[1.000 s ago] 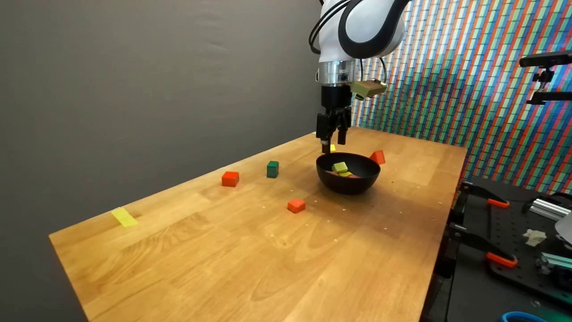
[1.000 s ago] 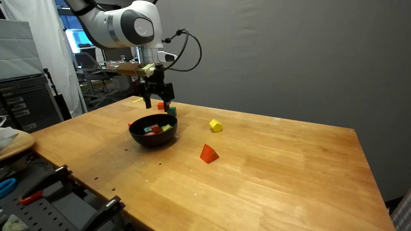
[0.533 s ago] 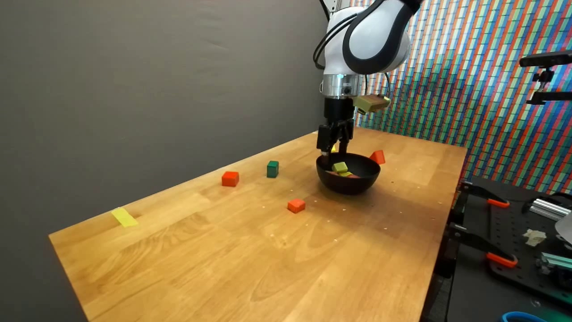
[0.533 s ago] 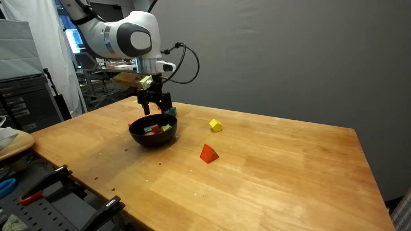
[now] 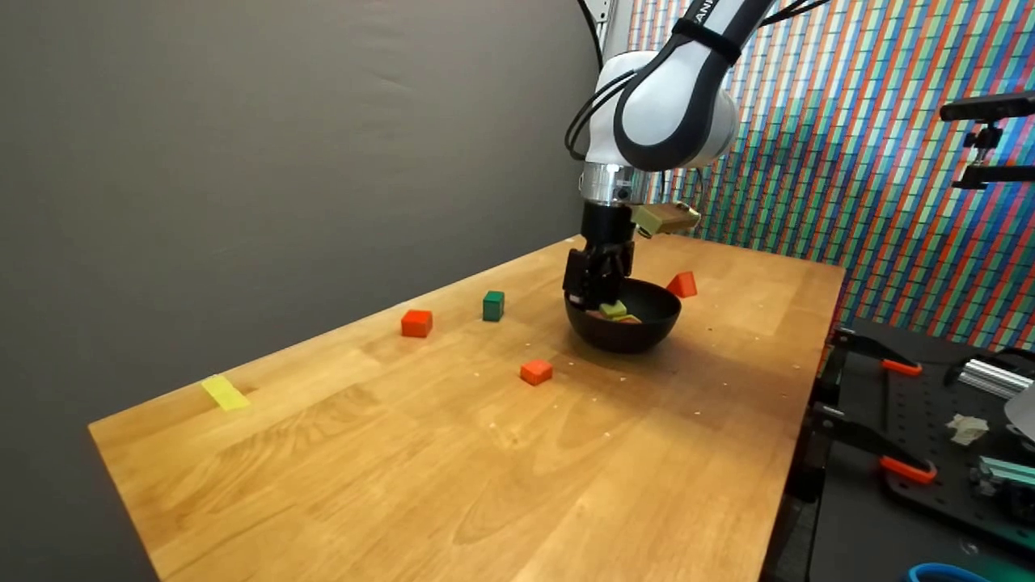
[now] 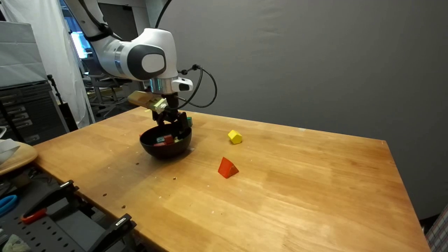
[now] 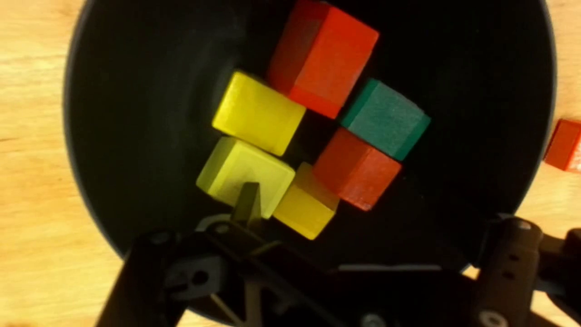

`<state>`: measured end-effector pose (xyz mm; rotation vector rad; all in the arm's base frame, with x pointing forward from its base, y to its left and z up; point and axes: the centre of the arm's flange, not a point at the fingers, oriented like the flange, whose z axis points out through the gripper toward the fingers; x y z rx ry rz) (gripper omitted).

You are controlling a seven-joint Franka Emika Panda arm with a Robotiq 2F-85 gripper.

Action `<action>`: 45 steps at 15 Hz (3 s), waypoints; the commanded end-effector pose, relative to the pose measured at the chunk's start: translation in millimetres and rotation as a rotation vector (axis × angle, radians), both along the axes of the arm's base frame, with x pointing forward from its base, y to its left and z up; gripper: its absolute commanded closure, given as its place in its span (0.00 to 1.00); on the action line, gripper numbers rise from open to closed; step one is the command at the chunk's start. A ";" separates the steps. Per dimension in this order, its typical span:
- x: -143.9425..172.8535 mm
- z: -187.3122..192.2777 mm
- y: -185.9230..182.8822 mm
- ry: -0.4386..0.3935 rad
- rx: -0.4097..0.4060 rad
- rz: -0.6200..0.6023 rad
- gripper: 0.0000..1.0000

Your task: Remove all the contents from the black bowl.

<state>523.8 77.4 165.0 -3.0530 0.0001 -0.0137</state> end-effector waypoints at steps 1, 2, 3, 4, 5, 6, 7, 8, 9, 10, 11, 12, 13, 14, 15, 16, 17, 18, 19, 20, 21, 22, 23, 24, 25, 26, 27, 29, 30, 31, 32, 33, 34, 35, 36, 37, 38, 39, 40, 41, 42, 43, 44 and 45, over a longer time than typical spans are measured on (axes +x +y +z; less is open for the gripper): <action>-17.8 11.3 -0.7 -0.014 -0.015 -0.024 0.00; -22.4 15.1 -0.4 -0.016 -0.030 -0.031 0.00; -26.4 18.6 -1.0 -0.014 -0.037 -0.039 0.00; -30.9 22.1 -1.3 -0.005 -0.047 -0.041 0.00; -35.1 27.0 -0.7 -0.001 -0.061 -0.042 0.00; -39.9 33.8 1.2 0.003 -0.075 -0.035 0.04; -43.3 38.6 3.3 0.007 -0.094 -0.025 0.21; -44.1 42.7 6.5 0.010 -0.125 -0.022 0.29; -43.6 45.0 8.7 0.020 -0.132 0.002 0.31; -39.4 43.7 11.2 0.042 -0.142 0.015 0.39; -36.0 41.8 14.2 0.070 -0.146 0.031 0.47; -34.6 40.9 16.7 0.095 -0.141 0.051 0.56; -33.5 38.5 19.2 0.123 -0.139 0.063 0.63; -32.2 35.5 21.2 0.148 -0.126 0.078 0.67; -30.5 32.8 22.3 0.156 -0.117 0.094 0.65; -30.4 30.6 22.5 0.148 -0.123 0.085 0.63; -29.4 27.6 21.2 0.119 -0.129 0.061 0.46; -28.0 25.0 20.4 0.107 -0.131 0.060 0.38; -25.9 22.0 19.5 0.095 -0.128 0.046 0.31; -22.6 18.0 18.2 0.072 -0.125 0.021 0.25; -19.4 15.2 17.7 0.052 -0.116 0.013 0.16; -14.8 10.2 18.0 0.033 -0.100 0.002 0.09; -10.6 5.8 18.0 0.017 -0.086 -0.007 0.02; -6.8 1.1 17.9 0.007 -0.074 -0.013 0.01; -2.6 -3.8 17.6 0.003 -0.065 -0.021 0.02; 0.7 -7.2 17.3 0.001 -0.066 -0.038 0.00; 3.1 -9.4 17.5 -0.002 -0.066 -0.046 0.03; 5.6 -7.6 17.1 -0.019 -0.084 -0.060 0.08; 7.0 -5.6 17.1 -0.030 -0.100 -0.072 0.11; 7.5 -2.9 18.2 -0.032 -0.113 -0.077 0.08; 7.6 -0.9 19.0 -0.035 -0.127 -0.083 0.08; 7.2 3.2 19.3 -0.049 -0.152 -0.093 0.06; 6.6 6.8 19.2 -0.067 -0.172 -0.105 0.07; 6.8 10.1 19.7 -0.085 -0.199 -0.116 0.07; 7.1 13.5 20.5 -0.105 -0.232 -0.123 0.08; 7.9 15.7 22.1 -0.120 -0.262 -0.116 0.10; 9.5 17.0 23.5 -0.132 -0.295 -0.108 0.09; 11.4 17.0 25.2 -0.132 -0.320 -0.090 0.10; 5.2 15.9 28.2 -0.123 -0.330 -0.066 0.09; -1.5 15.4 30.8 -0.124 -0.332 -0.053 0.08; -5.8 14.5 33.9 -0.116 -0.315 -0.028 0.07; -11.2 13.0 37.0 -0.104 -0.306 -0.008 0.07; -18.0 11.3 40.2 -0.091 -0.294 0.004 0.07; -24.2 9.2 42.6 -0.081 -0.284 0.016 0.06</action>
